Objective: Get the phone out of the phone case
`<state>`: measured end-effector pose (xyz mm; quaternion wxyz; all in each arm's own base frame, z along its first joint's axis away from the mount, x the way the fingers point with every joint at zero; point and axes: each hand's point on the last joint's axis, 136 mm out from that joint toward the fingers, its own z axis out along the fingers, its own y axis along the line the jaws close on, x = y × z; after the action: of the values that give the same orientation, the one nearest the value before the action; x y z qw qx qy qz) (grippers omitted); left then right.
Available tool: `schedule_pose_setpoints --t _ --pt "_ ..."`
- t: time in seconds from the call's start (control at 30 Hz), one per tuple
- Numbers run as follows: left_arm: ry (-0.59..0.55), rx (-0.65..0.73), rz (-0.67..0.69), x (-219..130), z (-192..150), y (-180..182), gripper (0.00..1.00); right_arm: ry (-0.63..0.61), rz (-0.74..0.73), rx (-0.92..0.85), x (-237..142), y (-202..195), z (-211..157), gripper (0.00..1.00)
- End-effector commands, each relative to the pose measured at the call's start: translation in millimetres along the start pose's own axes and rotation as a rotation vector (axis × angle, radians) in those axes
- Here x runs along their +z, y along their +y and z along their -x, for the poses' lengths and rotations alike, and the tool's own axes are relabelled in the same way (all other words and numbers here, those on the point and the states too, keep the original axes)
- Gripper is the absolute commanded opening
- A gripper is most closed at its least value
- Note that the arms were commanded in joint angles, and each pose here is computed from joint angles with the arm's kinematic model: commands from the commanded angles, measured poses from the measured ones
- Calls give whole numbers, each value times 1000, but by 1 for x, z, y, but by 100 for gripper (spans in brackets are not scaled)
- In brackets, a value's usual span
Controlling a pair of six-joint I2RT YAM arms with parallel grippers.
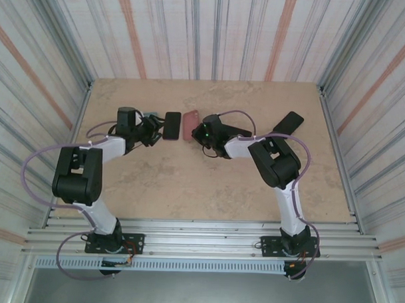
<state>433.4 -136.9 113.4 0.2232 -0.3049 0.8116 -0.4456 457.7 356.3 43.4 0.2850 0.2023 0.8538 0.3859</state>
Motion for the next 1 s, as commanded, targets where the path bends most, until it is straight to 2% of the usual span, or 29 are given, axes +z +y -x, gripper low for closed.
schedule_pose_setpoints --t 0.0,0.1,0.33,0.57,0.83,0.97 --pt "5 38 -1 -12 -4 -4 72 17 -14 -48 10 0 -5 17" --pt "9 46 -15 -17 -7 -10 72 25 -25 -64 12 -2 -8 19" --pt "9 66 -31 -21 -8 -14 72 34 -45 -132 14 0 -7 31" --pt "-13 84 -44 -25 -6 -18 72 7 -180 -312 4 -12 2 46" --pt "-9 87 -43 -23 -5 -19 72 1 -273 -469 -2 -18 8 48" --pt "-10 98 -46 -24 -4 -23 72 -3 -261 -488 -3 -16 9 48"
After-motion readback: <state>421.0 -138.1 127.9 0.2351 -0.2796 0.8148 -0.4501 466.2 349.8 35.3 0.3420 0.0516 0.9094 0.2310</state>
